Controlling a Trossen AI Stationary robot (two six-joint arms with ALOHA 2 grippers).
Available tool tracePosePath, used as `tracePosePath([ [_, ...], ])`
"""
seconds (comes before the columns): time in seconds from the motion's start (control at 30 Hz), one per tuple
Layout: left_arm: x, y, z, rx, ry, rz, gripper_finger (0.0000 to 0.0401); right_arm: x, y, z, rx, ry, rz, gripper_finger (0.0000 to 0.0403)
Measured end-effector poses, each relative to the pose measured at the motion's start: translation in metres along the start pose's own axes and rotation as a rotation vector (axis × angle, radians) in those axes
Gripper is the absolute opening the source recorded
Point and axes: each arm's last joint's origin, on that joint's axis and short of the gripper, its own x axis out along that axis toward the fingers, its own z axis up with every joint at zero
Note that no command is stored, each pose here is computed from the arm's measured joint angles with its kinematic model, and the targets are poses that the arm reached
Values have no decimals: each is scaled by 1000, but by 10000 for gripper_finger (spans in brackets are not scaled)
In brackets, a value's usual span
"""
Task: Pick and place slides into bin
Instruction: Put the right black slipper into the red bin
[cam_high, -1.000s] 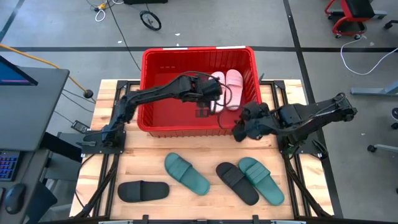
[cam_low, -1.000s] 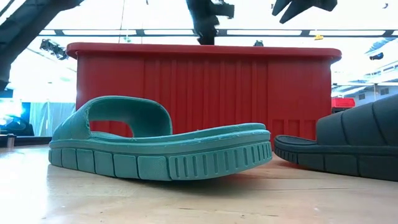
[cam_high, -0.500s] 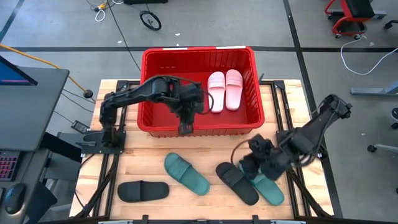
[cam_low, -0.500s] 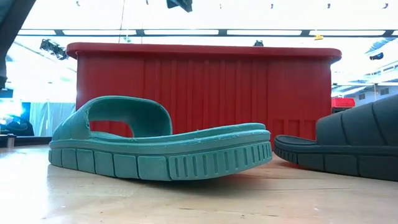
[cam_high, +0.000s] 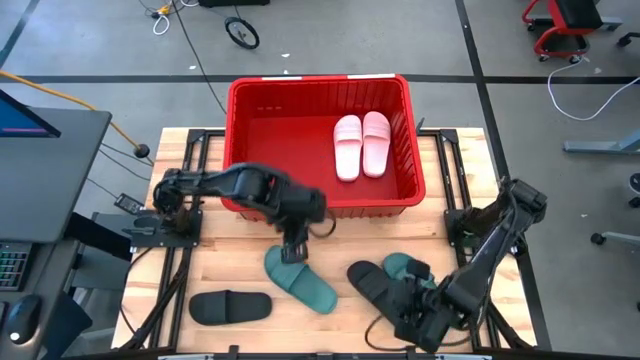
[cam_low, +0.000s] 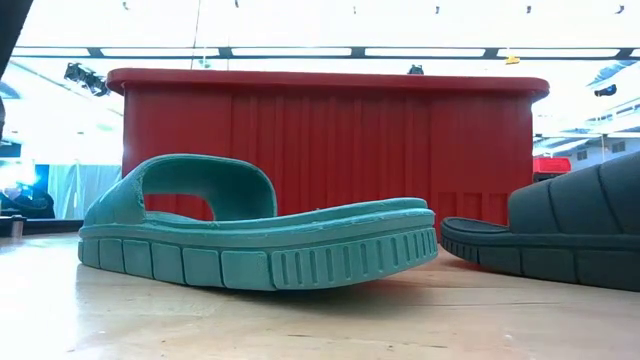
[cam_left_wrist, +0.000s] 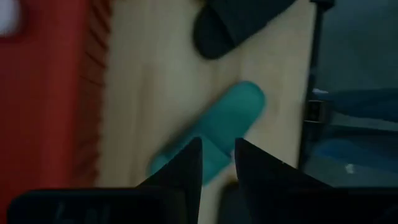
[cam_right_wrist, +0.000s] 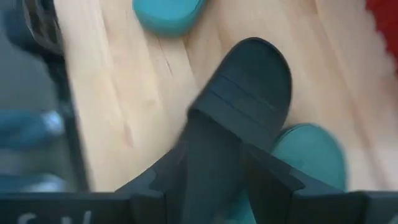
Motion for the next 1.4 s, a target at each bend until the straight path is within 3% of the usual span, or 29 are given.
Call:
tracePosePath([
  [0.27,1,-56,-22,-116,-50,-25,107,18,-1,-10,-392,79,-128,151],
  [0.57,-3,-99,-38,-233,-149,-85,105,43,7,-14,-610,112,-179,151],
  [1.07,-11,-131,-44,-262,-339,-161,94,89,1,5,-588,131,-283,144],
  [1.17,-11,-132,-43,-267,-349,-169,90,92,-3,11,-564,133,-286,116],
  [1.27,-12,-133,-42,-301,-358,-183,83,88,-7,17,-532,129,-274,60],
  [1.33,-12,-133,-41,-324,-375,-189,76,81,-9,21,-483,123,-241,20],
  [1.4,-13,-135,-41,-327,-389,-192,66,70,-10,25,-440,127,-165,14],
])
